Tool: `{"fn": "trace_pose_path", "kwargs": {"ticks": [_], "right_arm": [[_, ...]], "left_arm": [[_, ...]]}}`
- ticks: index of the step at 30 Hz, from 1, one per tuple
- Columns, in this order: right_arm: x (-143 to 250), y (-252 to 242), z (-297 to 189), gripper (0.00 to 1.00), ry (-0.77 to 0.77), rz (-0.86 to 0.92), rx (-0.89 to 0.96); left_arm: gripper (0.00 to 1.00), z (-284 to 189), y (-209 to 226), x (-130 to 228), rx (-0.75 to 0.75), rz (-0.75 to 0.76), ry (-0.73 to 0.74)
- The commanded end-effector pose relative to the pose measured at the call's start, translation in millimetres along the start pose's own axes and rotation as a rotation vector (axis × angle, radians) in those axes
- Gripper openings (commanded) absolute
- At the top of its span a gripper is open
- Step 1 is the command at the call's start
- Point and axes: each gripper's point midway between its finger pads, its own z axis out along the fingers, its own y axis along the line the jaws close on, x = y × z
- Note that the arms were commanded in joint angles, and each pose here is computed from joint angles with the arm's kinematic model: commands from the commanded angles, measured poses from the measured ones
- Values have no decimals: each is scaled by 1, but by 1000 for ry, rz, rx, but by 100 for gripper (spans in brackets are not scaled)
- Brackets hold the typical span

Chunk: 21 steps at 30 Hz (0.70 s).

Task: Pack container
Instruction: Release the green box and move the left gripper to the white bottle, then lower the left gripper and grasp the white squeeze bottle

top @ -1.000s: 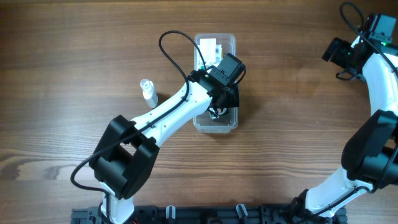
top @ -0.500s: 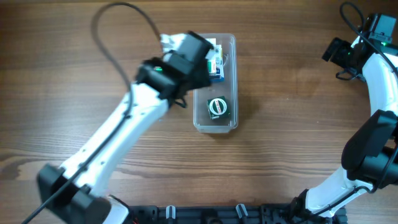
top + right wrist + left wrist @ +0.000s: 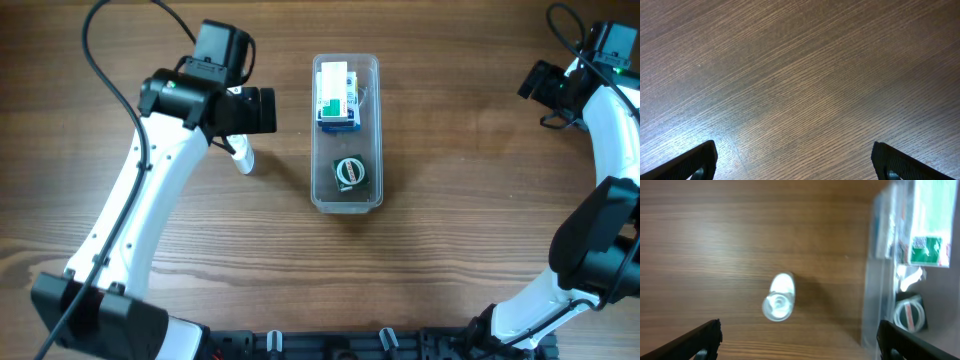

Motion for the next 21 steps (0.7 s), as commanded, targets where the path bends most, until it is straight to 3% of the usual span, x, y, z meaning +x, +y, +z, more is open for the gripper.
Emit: {"fn": "trace_pose_path", "kwargs": {"ticks": [1,9,21], "right_arm": [[4,-1,7,100,16,11,6],[4,-1,7,100,16,11,6],[4,-1,7,100,16,10,5]], "left_arm": [[100,32,-15,12,108,78,123],[100,79,-8,28,47,71,249],[100,84,5,35,6,18,289]]}}
